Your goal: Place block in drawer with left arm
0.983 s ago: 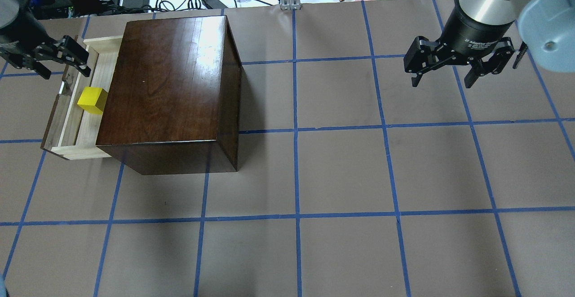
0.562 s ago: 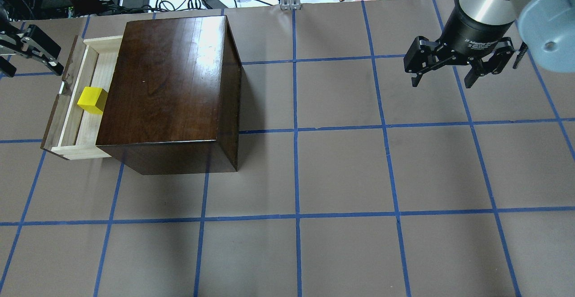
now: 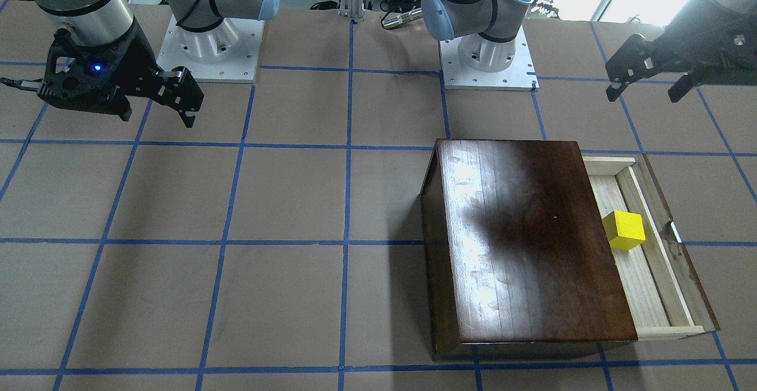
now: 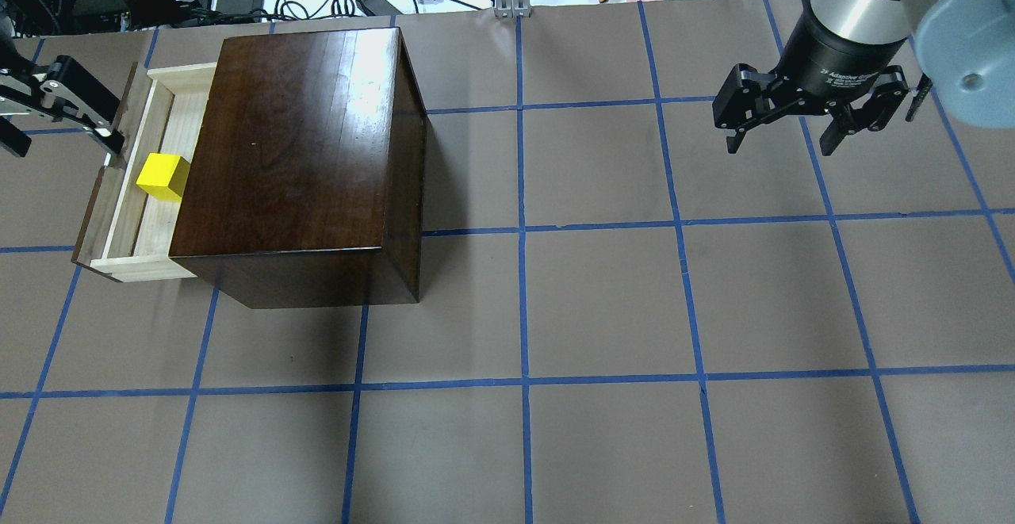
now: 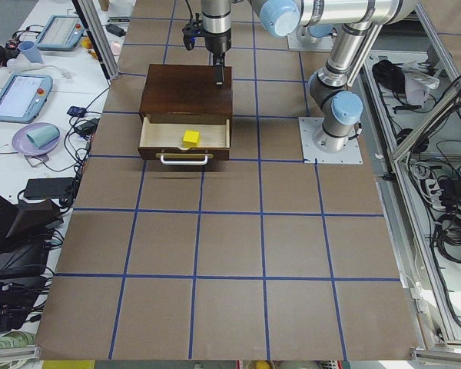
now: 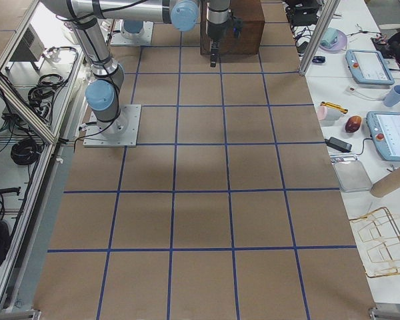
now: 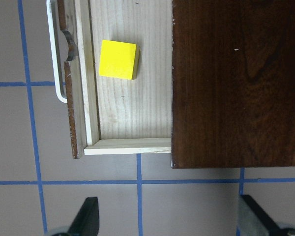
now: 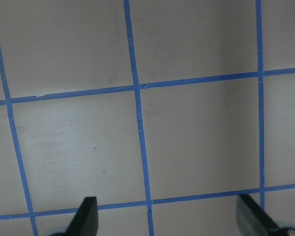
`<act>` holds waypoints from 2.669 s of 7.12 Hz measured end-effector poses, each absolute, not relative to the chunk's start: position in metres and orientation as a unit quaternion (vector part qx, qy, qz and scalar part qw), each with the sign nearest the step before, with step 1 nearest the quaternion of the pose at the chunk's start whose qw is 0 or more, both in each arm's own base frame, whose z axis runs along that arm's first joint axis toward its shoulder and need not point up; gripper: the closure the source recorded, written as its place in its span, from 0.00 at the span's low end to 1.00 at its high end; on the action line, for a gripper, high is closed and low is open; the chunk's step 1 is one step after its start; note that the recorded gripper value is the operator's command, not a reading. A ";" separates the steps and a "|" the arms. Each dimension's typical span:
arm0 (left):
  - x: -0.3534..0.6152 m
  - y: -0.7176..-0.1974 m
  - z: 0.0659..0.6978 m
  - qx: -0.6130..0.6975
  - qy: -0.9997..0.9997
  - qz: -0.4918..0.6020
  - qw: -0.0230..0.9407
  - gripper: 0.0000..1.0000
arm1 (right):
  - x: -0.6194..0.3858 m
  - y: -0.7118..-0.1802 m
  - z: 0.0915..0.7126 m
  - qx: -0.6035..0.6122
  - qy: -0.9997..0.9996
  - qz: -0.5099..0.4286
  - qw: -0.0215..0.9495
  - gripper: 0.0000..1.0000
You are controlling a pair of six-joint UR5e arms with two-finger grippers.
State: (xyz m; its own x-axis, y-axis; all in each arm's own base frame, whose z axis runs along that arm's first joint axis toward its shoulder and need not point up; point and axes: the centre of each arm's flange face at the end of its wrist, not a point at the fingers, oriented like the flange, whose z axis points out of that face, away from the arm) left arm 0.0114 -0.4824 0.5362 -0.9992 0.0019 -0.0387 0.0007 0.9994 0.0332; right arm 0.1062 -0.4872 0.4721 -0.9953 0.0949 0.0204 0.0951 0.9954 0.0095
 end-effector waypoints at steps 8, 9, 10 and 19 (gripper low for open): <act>-0.110 -0.491 0.519 0.028 0.999 -0.010 0.023 0.00 | 0.106 -0.487 0.472 -0.048 -0.999 -0.005 0.010 0.00; -0.110 -0.500 0.515 0.027 0.999 -0.021 0.025 0.00 | 0.106 -0.487 0.472 -0.048 -0.999 -0.005 0.010 0.00; -0.112 -0.507 0.511 0.024 0.999 -0.025 0.026 0.00 | 0.106 -0.487 0.472 -0.048 -0.999 -0.005 0.010 0.00; -0.131 -0.512 0.501 0.020 0.999 -0.026 0.026 0.00 | 0.106 -0.487 0.472 -0.048 -0.999 -0.005 0.010 0.00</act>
State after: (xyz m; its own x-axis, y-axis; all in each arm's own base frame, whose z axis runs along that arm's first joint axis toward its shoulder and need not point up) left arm -0.1311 -0.5118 0.5009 -0.9979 0.0382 -0.0527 0.0409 0.9979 -0.0506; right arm 0.1063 -0.4872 0.4722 -0.9953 0.0949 0.0204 0.0951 0.9954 0.0093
